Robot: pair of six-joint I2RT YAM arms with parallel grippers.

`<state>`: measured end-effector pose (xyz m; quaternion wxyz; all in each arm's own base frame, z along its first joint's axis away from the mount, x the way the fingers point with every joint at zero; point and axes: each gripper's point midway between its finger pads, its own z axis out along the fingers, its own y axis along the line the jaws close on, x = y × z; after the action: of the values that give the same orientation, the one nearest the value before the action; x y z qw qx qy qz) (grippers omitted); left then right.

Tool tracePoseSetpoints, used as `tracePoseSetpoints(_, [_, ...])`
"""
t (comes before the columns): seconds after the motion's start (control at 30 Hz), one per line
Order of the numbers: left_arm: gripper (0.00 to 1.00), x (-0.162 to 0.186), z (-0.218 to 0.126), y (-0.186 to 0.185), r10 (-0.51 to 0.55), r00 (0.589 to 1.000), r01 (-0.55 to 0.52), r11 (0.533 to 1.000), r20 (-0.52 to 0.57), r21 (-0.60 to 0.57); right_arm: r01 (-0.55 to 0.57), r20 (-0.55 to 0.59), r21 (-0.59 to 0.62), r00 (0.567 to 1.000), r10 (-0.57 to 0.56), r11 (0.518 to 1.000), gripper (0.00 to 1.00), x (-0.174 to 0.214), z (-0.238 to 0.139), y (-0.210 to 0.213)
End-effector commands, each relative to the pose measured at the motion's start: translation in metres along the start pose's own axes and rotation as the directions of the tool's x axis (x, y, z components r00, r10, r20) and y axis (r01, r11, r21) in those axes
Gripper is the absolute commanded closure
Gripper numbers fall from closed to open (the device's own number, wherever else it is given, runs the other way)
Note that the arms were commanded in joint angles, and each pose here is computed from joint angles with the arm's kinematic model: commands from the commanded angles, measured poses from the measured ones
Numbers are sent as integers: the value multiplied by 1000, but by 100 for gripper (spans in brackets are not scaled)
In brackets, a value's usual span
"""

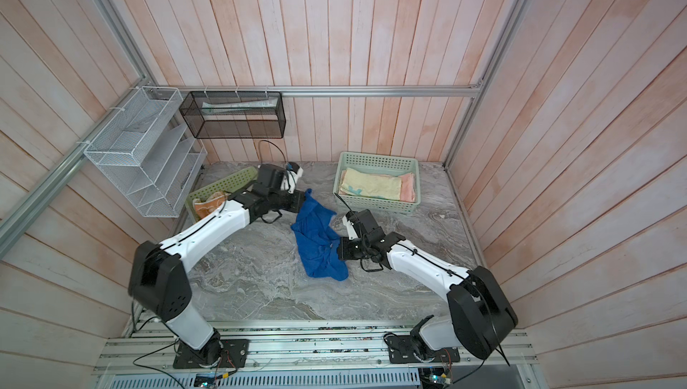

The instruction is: Fold and stack the towels

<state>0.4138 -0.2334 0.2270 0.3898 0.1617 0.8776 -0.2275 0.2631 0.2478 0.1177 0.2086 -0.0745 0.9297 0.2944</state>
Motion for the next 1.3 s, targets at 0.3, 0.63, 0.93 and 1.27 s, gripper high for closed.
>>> tracePoseSetpoints(0.3, [84,115,-37,93,-363,930,346,917,-53,-201,-121,-64,199,989,136,973,70,58,-8,-74])
tracePoseSetpoints(0.63, [54,127,-68,98,-366,931,354,893,11,-276,-82,-48,170,995,92,982,61,37,-6,-55])
tracePoseSetpoints(0.93, [43,172,-28,92,-466,873,403,856,-145,-324,55,-4,105,998,-55,993,58,-40,30,-13])
tracePoseSetpoints(1.27, [48,194,6,109,-474,860,368,833,-190,-413,265,-123,69,959,-256,962,55,-90,143,40])
